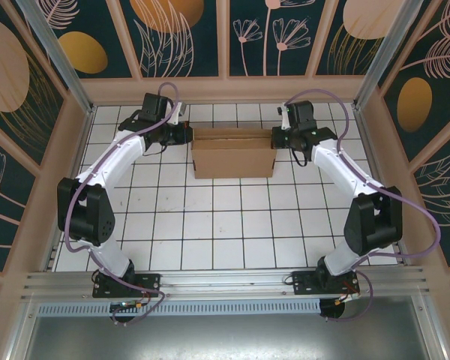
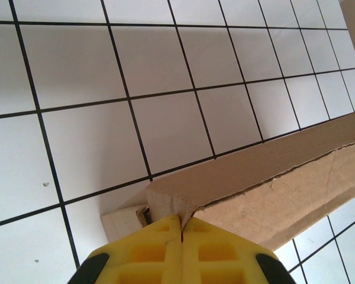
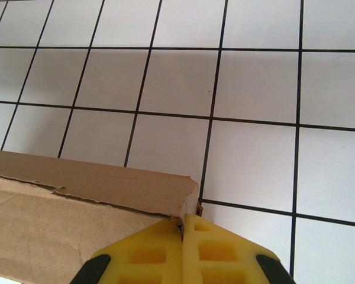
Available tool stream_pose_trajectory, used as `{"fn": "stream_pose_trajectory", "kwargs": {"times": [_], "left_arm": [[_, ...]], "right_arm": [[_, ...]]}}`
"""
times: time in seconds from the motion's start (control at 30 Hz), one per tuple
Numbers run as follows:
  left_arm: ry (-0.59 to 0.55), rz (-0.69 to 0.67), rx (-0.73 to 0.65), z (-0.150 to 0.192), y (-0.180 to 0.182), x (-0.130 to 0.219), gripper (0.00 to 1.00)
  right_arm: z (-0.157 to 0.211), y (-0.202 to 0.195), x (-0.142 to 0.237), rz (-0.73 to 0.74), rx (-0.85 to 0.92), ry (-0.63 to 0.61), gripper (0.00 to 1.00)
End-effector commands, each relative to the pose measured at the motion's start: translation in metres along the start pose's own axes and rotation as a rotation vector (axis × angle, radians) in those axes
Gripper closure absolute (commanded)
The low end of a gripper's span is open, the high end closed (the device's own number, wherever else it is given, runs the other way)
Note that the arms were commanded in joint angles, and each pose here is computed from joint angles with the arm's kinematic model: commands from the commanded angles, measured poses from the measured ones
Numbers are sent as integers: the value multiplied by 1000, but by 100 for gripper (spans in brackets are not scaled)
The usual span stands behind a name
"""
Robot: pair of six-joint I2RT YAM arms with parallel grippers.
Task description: Fold the paper box
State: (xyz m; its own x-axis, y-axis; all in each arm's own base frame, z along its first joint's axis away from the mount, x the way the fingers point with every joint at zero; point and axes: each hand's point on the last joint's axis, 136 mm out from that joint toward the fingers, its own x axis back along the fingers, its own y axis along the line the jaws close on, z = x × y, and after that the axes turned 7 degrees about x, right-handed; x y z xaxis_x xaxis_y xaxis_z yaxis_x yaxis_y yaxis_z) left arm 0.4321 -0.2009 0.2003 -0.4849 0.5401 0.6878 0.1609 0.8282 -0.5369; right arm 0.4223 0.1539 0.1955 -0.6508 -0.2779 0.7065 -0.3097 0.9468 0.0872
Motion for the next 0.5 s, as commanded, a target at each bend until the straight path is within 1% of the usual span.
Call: {"fn": "stream_pose_trajectory", "kwargs": {"times": [0.0,0.13,0.27,0.47], "left_arm": [[87,23,24,17,-10,-7,100],[95,22,27,19,-8,-9,100],[88,-7,14,22,-1,-10,100],[89,9,52,33,4,-16,100]], "right_arm": [[38,8,-2,-9,39,125,100],[40,10,-2,-13,47,126,100],[43,12,-3,-5,65,130,100],[48,14,-4,-3,72,136,100]]}}
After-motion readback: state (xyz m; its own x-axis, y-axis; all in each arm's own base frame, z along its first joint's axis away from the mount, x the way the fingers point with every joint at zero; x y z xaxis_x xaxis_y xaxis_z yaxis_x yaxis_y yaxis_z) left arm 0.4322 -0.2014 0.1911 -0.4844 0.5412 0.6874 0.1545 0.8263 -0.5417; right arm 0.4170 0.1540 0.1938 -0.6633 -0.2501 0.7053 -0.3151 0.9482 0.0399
